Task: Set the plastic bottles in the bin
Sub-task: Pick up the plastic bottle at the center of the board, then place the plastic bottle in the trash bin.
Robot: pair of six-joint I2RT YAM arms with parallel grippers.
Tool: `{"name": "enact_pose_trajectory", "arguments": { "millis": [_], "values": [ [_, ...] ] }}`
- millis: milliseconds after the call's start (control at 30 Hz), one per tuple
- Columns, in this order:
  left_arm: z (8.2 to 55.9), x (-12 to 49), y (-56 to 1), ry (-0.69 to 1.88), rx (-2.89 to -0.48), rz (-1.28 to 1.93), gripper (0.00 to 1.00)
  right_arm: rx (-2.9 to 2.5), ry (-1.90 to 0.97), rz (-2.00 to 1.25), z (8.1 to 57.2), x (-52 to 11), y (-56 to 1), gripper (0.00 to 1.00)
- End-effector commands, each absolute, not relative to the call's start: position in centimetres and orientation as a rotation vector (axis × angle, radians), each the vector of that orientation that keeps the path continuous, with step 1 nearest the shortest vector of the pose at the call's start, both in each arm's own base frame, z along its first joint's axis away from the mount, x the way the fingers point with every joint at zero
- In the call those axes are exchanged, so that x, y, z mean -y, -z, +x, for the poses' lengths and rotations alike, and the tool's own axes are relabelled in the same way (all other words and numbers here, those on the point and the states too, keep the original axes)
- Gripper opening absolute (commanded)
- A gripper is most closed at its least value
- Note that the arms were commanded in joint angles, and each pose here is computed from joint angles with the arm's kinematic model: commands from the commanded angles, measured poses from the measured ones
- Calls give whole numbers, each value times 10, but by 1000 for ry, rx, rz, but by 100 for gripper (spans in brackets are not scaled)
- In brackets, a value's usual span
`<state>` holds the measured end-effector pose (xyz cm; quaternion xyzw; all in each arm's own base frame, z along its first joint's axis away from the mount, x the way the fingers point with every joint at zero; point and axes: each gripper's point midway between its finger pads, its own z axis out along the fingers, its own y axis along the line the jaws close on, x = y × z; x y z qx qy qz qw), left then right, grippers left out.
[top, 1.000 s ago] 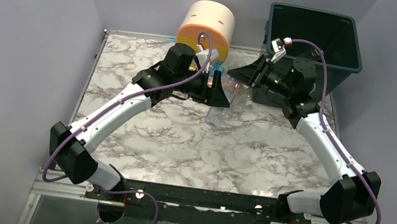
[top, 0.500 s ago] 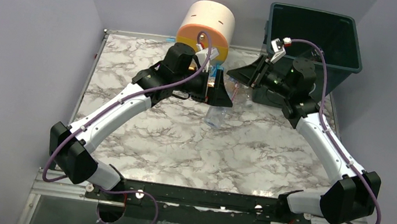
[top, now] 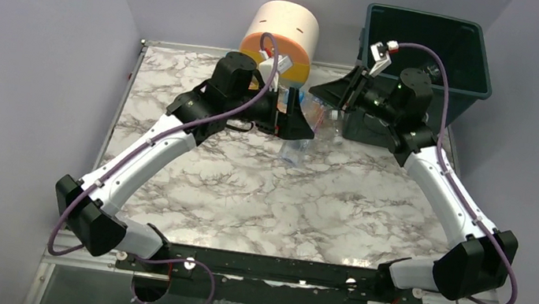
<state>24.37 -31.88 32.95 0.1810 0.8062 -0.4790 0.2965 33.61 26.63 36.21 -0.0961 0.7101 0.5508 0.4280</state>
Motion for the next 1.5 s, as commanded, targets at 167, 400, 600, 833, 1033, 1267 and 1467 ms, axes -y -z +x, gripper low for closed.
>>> {"name": "enact_pose_trajectory", "arguments": {
  "millis": [167,400,600,833,1033,1267,1467],
  "values": [
    [245,297,-367,1183,-2014,461,99,-1739,-1275,-247,352,-261,-390,23],
    [247,279,-385,1097,-1950,414,99,-1712,-1225,-239,363,-248,-411,23],
    [247,272,-381,1071,-1953,398,99,-1672,-1189,-222,378,-230,-438,23],
    [244,269,-374,1056,-1961,404,99,-1609,-1155,-139,406,-189,-471,23],
    [242,267,-365,1044,-1982,409,99,-1548,-1160,-45,429,-146,-491,22],
    [241,265,-358,1035,-1996,417,99,-1475,-1197,56,448,-107,-503,22],
    [242,265,-353,1029,-2005,423,99,-1402,-1256,123,451,-81,-505,22]
  ]
}}
